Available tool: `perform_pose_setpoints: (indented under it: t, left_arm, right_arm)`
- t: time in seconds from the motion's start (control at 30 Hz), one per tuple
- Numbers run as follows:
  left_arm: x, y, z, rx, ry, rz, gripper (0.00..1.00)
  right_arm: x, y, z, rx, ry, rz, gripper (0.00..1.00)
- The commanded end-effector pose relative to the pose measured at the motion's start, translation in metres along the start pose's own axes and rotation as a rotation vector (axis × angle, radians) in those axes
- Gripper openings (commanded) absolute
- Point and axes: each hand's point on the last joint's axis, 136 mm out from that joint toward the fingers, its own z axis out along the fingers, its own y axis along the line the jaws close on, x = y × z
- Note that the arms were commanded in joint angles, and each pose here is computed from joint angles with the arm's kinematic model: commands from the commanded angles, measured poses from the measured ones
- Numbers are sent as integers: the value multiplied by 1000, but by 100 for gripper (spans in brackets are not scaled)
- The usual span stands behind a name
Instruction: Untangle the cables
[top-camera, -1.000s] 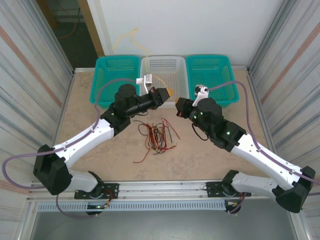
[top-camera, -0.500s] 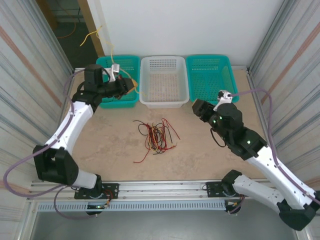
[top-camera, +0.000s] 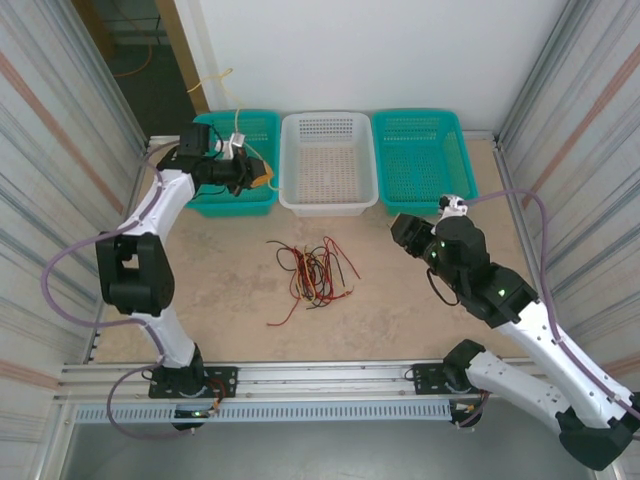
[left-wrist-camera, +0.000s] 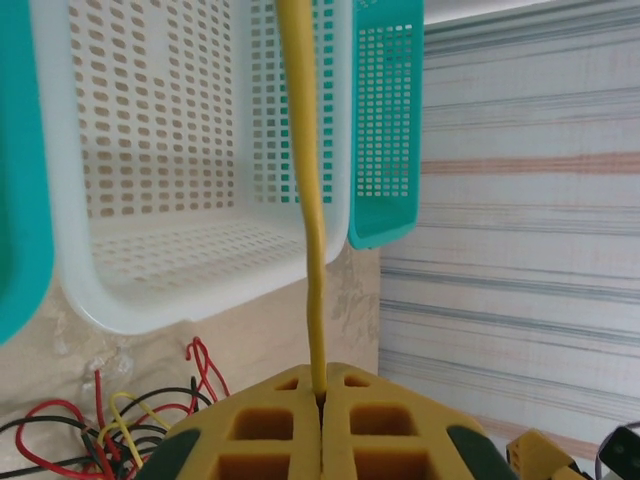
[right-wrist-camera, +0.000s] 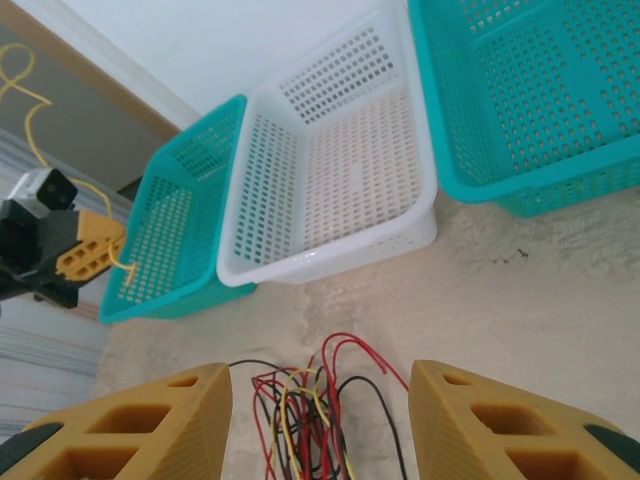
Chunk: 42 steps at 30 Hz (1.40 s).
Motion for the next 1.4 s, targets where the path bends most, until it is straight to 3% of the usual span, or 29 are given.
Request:
perform_pose_setpoints:
  t: [0.0,0.03,0.13,0.3,0.43,0.6,0.8,0.9,0.93,1.0,1.07,1.17,1.37]
  left_arm:
    - [-14,7,-6,12,14,-9,13]
    - [-19,12,-6,10,9,-22,19]
    - [-29,26,0,25,24,-90,51]
    - [-21,18,6,22,34,-48,69]
    - [-13,13,-9,-28,-13,-21,71]
    - [6,16,-33,-201,-71,1,70]
    - [63,-25,-31,-282,-134,266,71]
    - [104,-16,-21,-391,-87,385,72]
    - [118,-10,-18,-403,-50,384,69]
    - [141,1,-13,-388,28,336,58]
    - [162,10,-10,-357,86,300,52]
    - [184,20,-8,-364,103,314,52]
    - [208,54,7,-420,150,246,52]
  right_arm:
    - [1,-9,-6,22,-5,8,49]
    - [1,-10,-7,24,-7,6,49]
    - [0,-11,-11,26,-11,1,49]
    - [1,-13,-13,30,-2,-11,49]
    - [0,-14,-16,30,-5,-13,49]
    - [0,-10,-14,26,2,-32,50]
    - [20,-8,9,59,111,-74,51]
    - [40,-3,26,57,204,-92,53]
    - [50,0,32,57,242,-105,59]
    - [71,0,45,66,326,-134,63]
    - [98,0,58,69,424,-159,62]
    - [137,4,74,39,546,-184,55]
    - [178,15,94,31,636,-233,52]
